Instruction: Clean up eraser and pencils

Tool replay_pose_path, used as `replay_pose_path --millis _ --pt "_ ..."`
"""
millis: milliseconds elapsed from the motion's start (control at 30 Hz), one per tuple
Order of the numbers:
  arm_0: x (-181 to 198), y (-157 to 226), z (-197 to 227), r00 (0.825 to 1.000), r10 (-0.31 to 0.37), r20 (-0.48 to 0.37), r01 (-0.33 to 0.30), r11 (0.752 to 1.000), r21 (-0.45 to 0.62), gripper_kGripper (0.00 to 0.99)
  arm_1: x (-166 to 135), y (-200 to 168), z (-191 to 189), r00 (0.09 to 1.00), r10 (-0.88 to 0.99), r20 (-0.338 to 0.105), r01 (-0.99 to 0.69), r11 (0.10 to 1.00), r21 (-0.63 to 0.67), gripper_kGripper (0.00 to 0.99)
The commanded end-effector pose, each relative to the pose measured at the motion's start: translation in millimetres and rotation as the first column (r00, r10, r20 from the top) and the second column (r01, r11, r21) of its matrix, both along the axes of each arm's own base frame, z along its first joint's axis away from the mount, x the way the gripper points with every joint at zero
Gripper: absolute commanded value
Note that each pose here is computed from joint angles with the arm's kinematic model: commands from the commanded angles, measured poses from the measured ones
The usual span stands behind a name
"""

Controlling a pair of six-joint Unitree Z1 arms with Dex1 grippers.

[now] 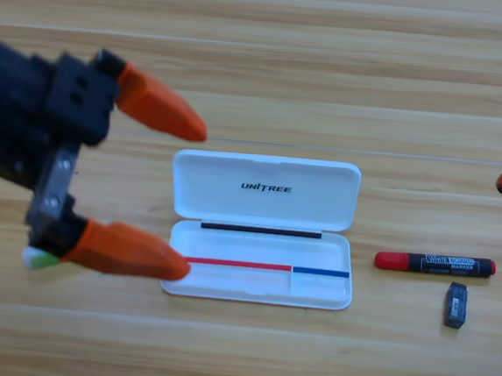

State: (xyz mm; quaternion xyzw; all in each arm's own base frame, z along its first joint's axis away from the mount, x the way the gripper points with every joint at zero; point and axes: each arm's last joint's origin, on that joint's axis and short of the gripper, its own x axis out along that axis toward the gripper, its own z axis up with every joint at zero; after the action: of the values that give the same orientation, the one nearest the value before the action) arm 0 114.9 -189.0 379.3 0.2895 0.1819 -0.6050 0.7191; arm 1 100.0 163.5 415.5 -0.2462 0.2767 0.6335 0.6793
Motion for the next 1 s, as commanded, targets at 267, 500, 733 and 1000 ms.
replay_pose_path --millis 267,500,733,1000 --pt "-0.3 -15.3 26.7 0.992 -0.101 -0.072 0.103 0.994 0.023 0.99 1.1 9.7 -14.0 1.0 0.011 -0.021 -0.011 0.999 -0.047 0.983" --pt "1.0 -11.0 21.8 0.997 -0.07 -0.036 0.073 0.993 0.089 0.99 -2.6 4.6 -8.9 1.0 -0.012 -0.027 0.011 1.0 -0.027 0.983" --pt "12.4 -3.1 41.4 0.99 0.078 0.12 -0.107 0.96 0.26 0.99 12.9 -8.7 -10.0 0.951 -0.309 -0.023 0.306 0.948 -0.084 0.983" --pt "70.8 17.4 16.4 0.925 0.237 0.298 -0.359 0.804 0.473 0.989 60.1 -9.8 -49.3 0.737 -0.668 0.1 0.66 0.68 -0.319 0.983"
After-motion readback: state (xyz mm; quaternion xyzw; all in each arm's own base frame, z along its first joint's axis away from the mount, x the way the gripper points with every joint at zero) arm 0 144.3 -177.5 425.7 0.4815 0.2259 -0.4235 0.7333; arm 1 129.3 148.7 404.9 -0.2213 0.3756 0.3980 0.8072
